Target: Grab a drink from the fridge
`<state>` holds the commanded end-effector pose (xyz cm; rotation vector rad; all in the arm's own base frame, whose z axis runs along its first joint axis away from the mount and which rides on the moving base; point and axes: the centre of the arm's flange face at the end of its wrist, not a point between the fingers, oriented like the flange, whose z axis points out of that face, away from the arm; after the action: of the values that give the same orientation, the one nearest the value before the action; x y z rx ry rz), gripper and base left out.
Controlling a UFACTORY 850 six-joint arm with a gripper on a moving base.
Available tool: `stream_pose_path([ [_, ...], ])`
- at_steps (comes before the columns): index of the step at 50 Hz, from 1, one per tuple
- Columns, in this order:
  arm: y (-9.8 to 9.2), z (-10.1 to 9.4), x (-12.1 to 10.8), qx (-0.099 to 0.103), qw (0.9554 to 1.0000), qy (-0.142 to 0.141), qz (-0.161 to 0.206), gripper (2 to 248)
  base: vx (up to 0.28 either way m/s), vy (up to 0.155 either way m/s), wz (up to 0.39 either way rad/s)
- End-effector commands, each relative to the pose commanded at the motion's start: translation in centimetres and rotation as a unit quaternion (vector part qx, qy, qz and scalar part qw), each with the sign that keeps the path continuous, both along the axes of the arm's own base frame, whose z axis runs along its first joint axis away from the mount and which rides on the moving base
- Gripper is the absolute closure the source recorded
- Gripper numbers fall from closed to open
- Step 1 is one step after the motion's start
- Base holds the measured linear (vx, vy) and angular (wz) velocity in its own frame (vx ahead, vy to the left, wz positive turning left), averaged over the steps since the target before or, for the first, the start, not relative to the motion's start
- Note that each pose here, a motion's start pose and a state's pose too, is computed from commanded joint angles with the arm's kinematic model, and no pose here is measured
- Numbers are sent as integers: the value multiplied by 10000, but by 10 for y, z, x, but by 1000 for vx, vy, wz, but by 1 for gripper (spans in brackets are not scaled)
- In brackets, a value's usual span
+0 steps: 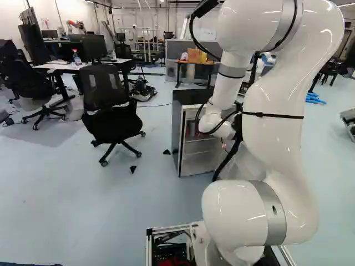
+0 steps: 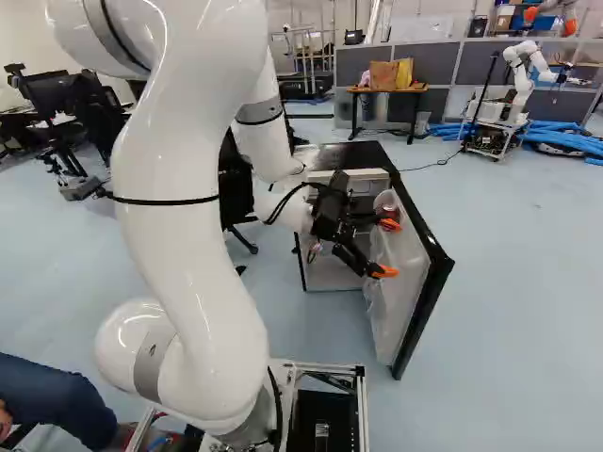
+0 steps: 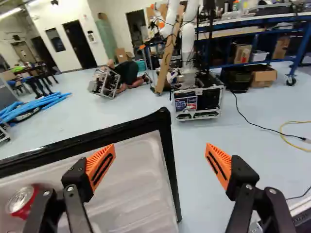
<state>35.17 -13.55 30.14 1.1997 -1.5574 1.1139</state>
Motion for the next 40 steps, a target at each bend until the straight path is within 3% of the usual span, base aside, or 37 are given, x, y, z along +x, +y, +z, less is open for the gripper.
stream_pose_path([
  [9,17,1,-13,-46,9975,151,685,3,0,0,0],
  [17,33,1,-24,-53,9911,268,1303,3,0,0,0],
  [29,50,-2,-39,138,9756,414,2153,3,0,0,0],
  [40,55,-6,-32,350,9599,473,2740,3,0,0,0],
])
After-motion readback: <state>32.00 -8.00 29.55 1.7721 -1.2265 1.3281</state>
